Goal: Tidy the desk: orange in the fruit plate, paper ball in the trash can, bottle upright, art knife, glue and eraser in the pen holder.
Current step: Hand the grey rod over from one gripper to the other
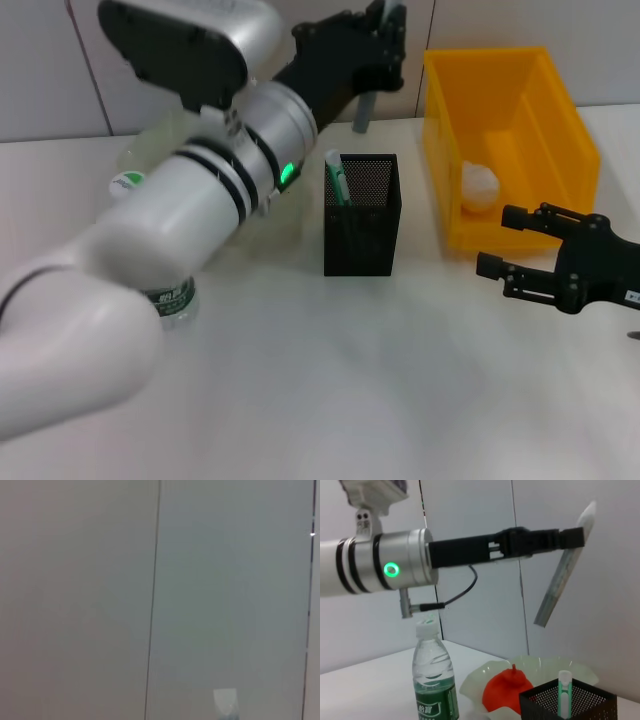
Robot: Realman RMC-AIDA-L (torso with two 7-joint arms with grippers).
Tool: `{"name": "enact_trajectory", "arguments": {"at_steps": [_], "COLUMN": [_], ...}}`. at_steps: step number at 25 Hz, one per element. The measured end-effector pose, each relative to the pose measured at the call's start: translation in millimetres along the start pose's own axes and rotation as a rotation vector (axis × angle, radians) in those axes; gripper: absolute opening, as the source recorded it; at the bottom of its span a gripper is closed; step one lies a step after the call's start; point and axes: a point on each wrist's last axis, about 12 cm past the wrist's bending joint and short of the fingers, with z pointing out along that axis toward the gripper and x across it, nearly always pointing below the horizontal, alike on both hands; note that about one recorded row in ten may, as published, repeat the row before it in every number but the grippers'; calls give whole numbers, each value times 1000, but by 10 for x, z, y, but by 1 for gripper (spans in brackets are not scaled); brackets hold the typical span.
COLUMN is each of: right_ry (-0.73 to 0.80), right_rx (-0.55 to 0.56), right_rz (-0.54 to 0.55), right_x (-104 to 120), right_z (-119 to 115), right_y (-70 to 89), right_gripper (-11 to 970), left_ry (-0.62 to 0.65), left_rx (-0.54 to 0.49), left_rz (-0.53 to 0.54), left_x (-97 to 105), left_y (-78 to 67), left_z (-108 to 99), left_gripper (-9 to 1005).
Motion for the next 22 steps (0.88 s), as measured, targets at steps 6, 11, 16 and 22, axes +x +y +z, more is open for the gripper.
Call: {"name": "enact_trajectory", "arguments": {"at_steps": [6,11,16,22], "right_ry": [15,18,17,16], "right_rx": [-8,-8,-8,-13], "right_rz": [4,5,5,0], "right_x": [28,35,57,54], "right_z": [1,-4,-6,11], "right_y": [15,18,32,31], "right_gripper": [775,774,775,775], "left_ry": [-18,29,18,33], "left_rx": [-43,-77,-94,-109], "left_rz": [-49,-109,-153,-231], "left_x": [-211,-383,-499,-690], "left_y": [165,370,484,676], "left_z": [35,76,36,51], "left_gripper": [147,147,147,147]}}
